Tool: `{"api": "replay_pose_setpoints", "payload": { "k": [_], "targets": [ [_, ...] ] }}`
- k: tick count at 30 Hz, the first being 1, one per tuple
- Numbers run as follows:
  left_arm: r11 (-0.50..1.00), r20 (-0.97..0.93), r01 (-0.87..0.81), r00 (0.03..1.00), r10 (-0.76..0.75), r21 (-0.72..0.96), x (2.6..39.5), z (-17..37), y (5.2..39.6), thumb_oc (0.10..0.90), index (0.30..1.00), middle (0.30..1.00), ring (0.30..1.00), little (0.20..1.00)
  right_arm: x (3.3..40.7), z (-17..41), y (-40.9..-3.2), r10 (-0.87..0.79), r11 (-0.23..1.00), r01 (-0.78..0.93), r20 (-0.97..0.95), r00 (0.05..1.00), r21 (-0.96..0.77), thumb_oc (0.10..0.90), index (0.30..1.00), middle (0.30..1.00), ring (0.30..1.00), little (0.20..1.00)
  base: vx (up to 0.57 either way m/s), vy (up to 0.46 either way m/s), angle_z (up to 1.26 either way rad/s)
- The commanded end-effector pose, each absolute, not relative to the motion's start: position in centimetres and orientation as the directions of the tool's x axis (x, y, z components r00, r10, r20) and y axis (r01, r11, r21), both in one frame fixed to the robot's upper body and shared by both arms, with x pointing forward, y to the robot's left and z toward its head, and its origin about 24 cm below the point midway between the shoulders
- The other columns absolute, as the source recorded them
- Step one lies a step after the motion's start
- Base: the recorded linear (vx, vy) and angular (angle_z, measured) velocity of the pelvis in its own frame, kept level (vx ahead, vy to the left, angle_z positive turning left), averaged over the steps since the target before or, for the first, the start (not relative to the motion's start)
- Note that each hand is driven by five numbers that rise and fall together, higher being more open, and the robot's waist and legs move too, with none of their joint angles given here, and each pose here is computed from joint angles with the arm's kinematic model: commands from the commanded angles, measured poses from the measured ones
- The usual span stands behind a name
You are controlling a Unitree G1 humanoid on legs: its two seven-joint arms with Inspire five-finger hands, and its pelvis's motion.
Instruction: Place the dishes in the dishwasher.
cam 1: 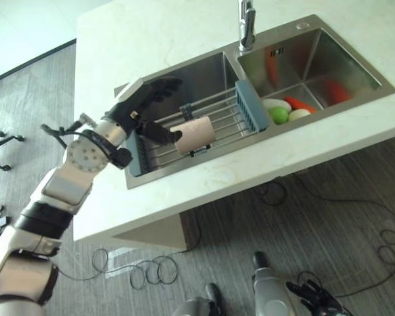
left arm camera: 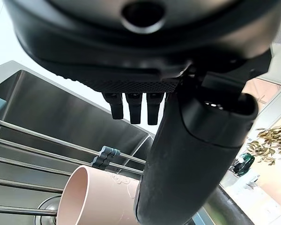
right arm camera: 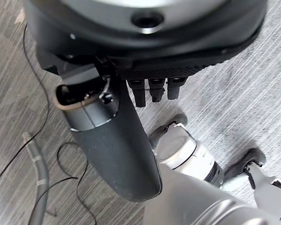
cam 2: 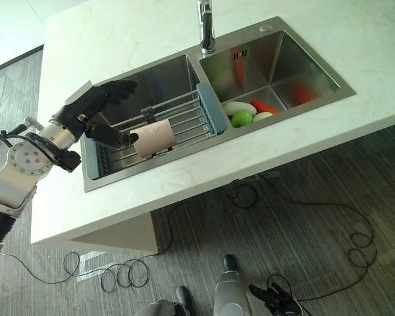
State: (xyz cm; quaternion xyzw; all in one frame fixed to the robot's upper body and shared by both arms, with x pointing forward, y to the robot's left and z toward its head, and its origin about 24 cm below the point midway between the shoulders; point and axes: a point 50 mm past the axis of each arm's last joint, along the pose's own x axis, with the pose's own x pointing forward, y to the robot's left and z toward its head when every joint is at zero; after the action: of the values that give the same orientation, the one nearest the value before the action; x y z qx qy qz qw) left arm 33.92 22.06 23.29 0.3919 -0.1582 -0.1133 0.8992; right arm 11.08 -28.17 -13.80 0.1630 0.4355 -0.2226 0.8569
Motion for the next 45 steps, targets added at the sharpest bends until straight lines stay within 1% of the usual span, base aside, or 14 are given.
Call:
{"api": "replay_pose_setpoints", "payload": {
  "k": [1, 8, 13, 15, 18, 23, 24, 25, 27, 29, 32, 43, 45],
  "targets": [
    [0.67, 0.412, -0.162, 0.881, -0.233, 0.724, 32.8, 28.7, 24.5, 0.8, 0.9, 0.9, 0.9, 0.9, 10.4, -13.5, -28.8, -0.248, 0.866, 0.496, -0.801, 0.545, 0.069, 0.8, 0.9, 0.9, 0.9, 0.9, 0.0, 0.0, 0.0],
    [0.697, 0.404, -0.143, 0.887, -0.225, 0.702, 33.0, 27.7, 24.2, 0.8, 0.9, 0.9, 0.9, 0.9, 11.4, -13.1, -29.1, -0.251, 0.871, 0.486, -0.79, 0.559, 0.067, 0.8, 0.9, 0.9, 0.9, 0.9, 0.0, 0.004, 0.0],
    [0.75, 0.374, -0.067, 0.893, -0.249, 0.658, 33.0, 27.2, 23.9, 0.8, 0.9, 0.9, 0.9, 0.9, 11.3, -13.1, -29.1, -0.249, 0.873, 0.483, -0.793, 0.556, 0.064, 0.8, 0.9, 0.9, 0.9, 0.9, 0.0, 0.0, 0.0],
    [0.743, 0.353, -0.037, 0.895, -0.273, 0.669, 33.1, 26.7, 23.4, 0.8, 0.9, 0.9, 0.9, 0.9, 11.2, -13.2, -29.0, -0.249, 0.874, 0.481, -0.795, 0.554, 0.062, 0.8, 0.9, 0.9, 0.9, 0.9, 0.03, 0.011, 0.0],
    [0.734, 0.341, -0.033, 0.899, -0.275, 0.678, 33.4, 26.4, 22.8, 0.8, 0.9, 0.9, 0.9, 0.9, 11.8, -12.9, -29.3, -0.246, 0.88, 0.47, -0.779, 0.577, 0.07, 0.8, 0.9, 0.9, 0.9, 0.9, 0.01, 0.018, -0.03],
    [0.737, 0.347, -0.037, 0.897, -0.273, 0.675, 33.5, 26.3, 22.6, 0.8, 0.9, 0.9, 0.9, 0.9, 12.3, -12.7, -29.2, -0.239, 0.886, 0.457, -0.768, 0.595, 0.078, 0.8, 0.9, 0.9, 0.9, 0.9, 0.0, 0.012, -0.13],
    [0.75, 0.346, -0.026, 0.897, -0.274, 0.661, 33.5, 26.3, 22.6, 0.8, 0.9, 0.9, 0.9, 0.9, 12.4, -12.6, -29.2, -0.239, 0.887, 0.456, -0.766, 0.596, 0.078, 0.8, 0.9, 0.9, 0.9, 0.9, 0.01, 0.012, -0.04],
    [0.793, 0.345, 0.002, 0.9, -0.268, 0.61, 33.6, 26.1, 22.5, 0.8, 0.9, 0.9, 0.9, 0.9, 12.6, -12.6, -29.1, -0.239, 0.887, 0.455, -0.765, 0.598, 0.079, 0.8, 0.9, 0.9, 0.9, 0.9, 0.0, 0.0, 0.0],
    [0.78, 0.357, -0.019, 0.896, -0.265, 0.626, 33.5, 26.0, 22.4, 0.8, 0.9, 0.9, 0.9, 0.9, 12.7, -12.6, -29.1, -0.24, 0.887, 0.456, -0.764, 0.599, 0.078, 0.8, 0.9, 0.9, 0.9, 0.9, 0.0, 0.0, 0.0],
    [0.737, 0.387, -0.102, 0.894, -0.227, 0.668, 33.6, 26.2, 22.8, 0.8, 0.9, 0.9, 0.9, 0.9, 13.1, -12.4, -29.2, -0.242, 0.888, 0.453, -0.757, 0.607, 0.078, 0.8, 0.9, 0.9, 0.9, 0.9, 0.0, 0.0, 0.0],
    [0.701, 0.4, -0.15, 0.893, -0.207, 0.698, 33.5, 26.4, 23.3, 0.8, 0.9, 0.9, 0.9, 0.9, 13.3, -12.2, -29.4, -0.246, 0.89, 0.45, -0.751, 0.613, 0.076, 0.8, 0.9, 0.9, 0.9, 0.9, 0.0, 0.0, 0.0],
    [0.629, 0.453, -0.267, 0.879, -0.152, 0.73, 33.0, 27.4, 24.4, 0.8, 0.9, 0.9, 0.9, 0.9, 14.3, -11.3, -30.3, -0.261, 0.89, 0.449, -0.72, 0.644, 0.079, 0.8, 0.9, 0.9, 0.9, 0.9, 0.0, 0.007, -0.04],
    [0.639, 0.455, -0.262, 0.877, -0.156, 0.723, 33.0, 27.5, 24.4, 0.8, 0.9, 0.9, 0.9, 0.9, 14.5, -11.2, -30.4, -0.261, 0.89, 0.448, -0.715, 0.649, 0.082, 0.8, 0.9, 0.9, 0.9, 0.9, 0.02, 0.003, 0.0]
  ]
}}
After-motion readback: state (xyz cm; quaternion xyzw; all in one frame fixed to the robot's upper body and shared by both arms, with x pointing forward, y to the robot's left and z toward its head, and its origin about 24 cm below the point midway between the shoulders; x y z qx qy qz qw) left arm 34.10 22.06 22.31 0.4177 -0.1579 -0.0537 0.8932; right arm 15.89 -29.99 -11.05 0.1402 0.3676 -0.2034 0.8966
